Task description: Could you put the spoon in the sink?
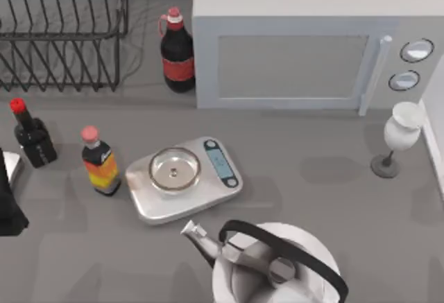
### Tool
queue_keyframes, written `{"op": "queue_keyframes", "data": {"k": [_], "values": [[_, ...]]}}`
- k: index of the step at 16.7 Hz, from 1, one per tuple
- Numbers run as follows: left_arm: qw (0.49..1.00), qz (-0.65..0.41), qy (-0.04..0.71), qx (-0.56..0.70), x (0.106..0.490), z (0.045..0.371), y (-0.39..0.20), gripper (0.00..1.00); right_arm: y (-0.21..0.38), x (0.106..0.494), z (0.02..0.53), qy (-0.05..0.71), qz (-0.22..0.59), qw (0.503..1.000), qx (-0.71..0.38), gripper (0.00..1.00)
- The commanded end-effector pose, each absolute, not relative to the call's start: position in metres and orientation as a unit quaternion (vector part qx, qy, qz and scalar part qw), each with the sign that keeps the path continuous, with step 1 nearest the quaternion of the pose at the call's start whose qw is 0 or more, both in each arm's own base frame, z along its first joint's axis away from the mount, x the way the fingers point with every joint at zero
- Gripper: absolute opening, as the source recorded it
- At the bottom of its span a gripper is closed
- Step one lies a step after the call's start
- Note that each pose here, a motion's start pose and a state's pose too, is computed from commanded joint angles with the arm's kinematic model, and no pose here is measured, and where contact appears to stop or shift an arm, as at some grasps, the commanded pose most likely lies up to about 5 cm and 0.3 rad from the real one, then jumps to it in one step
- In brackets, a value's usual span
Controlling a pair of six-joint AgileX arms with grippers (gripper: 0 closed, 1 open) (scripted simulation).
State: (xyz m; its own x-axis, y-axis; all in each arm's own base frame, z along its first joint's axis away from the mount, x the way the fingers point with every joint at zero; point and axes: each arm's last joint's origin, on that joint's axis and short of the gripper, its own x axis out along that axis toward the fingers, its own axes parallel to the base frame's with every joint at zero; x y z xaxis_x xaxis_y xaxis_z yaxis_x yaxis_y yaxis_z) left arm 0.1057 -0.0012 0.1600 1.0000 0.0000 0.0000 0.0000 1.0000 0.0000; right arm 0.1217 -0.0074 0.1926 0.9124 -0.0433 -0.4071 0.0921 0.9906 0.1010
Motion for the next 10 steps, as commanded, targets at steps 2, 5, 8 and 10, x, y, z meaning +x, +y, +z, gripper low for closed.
{"op": "queue_keyframes", "data": {"k": [2, 5, 8, 10], "values": [[1.000, 0.000, 0.000, 0.000, 0.106, 0.160, -0.001, 1.00, -0.011, 0.136, 0.198, 0.307, -0.056, 0.946, 0.086, 1.00], [1.000, 0.000, 0.000, 0.000, 0.106, 0.160, -0.001, 1.00, -0.019, 0.162, 0.198, 0.451, -0.096, 0.878, 0.126, 1.00], [1.000, 0.000, 0.000, 0.000, 0.106, 0.160, -0.001, 1.00, -0.028, 0.187, 0.197, 0.557, -0.136, 0.804, 0.160, 1.00], [1.000, 0.000, 0.000, 0.000, 0.106, 0.160, -0.001, 1.00, -0.034, 0.202, 0.197, 0.603, -0.158, 0.762, 0.177, 1.00]]}}
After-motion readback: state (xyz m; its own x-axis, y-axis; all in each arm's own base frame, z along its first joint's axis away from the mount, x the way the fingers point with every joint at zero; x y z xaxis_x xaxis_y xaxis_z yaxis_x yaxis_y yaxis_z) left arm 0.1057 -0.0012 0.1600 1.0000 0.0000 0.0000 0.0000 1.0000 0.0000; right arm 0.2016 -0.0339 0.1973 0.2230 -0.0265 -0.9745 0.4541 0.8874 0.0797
